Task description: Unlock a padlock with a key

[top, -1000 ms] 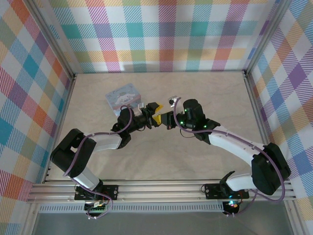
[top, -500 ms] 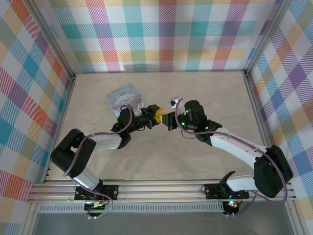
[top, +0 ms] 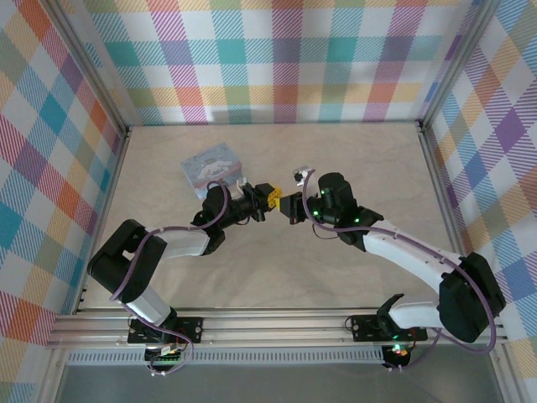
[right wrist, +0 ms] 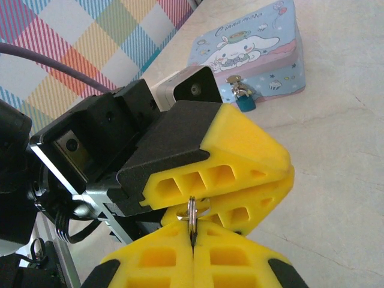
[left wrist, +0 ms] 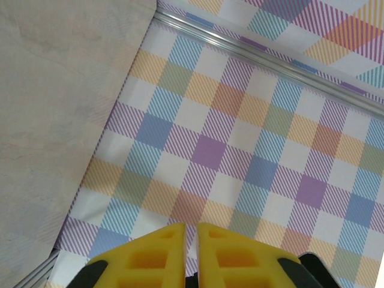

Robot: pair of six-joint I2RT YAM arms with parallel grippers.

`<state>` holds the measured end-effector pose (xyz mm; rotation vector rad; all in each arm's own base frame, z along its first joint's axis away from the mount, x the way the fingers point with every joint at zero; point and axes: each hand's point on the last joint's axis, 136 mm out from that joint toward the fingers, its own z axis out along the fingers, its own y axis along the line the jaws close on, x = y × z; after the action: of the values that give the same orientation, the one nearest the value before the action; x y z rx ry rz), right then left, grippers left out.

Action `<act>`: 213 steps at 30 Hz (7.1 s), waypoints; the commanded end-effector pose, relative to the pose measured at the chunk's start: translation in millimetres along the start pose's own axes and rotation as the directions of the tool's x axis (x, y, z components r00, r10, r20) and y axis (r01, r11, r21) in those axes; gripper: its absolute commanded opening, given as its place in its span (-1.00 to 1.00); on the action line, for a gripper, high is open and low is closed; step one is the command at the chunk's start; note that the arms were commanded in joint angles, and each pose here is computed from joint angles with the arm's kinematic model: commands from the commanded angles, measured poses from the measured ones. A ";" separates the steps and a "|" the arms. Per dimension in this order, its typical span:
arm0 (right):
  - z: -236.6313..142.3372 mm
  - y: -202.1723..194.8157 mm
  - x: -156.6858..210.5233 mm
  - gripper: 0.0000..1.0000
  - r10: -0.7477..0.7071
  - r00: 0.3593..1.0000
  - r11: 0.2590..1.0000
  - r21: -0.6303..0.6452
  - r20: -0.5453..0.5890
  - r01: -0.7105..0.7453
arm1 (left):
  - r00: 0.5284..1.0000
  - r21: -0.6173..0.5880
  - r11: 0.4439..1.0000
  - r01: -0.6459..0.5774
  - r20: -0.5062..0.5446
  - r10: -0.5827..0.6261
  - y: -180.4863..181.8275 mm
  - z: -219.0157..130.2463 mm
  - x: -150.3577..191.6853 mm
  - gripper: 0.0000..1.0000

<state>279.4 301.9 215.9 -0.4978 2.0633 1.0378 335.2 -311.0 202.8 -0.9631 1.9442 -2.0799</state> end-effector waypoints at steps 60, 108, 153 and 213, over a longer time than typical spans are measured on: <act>-44.4 44.4 -46.5 -0.05 0.155 0.982 0.907 -0.409 0.111 -0.097 | 0.626 0.098 0.620 -0.778 0.044 0.779 -92.5 -7.5 68.0 -1.00; -45.1 25.0 -38.1 -1.00 0.147 0.985 0.957 -0.264 0.089 -0.119 | 0.619 0.037 0.619 -0.785 0.082 0.781 -86.1 -17.2 57.5 -0.29; -76.2 -72.7 38.4 -0.99 -0.015 0.978 0.938 0.336 -0.209 0.086 | 0.384 -0.791 -0.207 -0.576 -0.485 0.786 3.9 -4.1 -234.8 0.77; -160.0 -86.9 -0.1 -1.00 0.125 0.992 0.876 0.466 0.035 -0.127 | 0.307 -0.476 -0.067 -0.877 -0.662 0.684 122.3 39.9 22.1 0.61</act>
<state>261.5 126.6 227.9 -0.1116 2.2775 0.5977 311.5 -368.2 105.2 0.5486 2.5156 -0.4321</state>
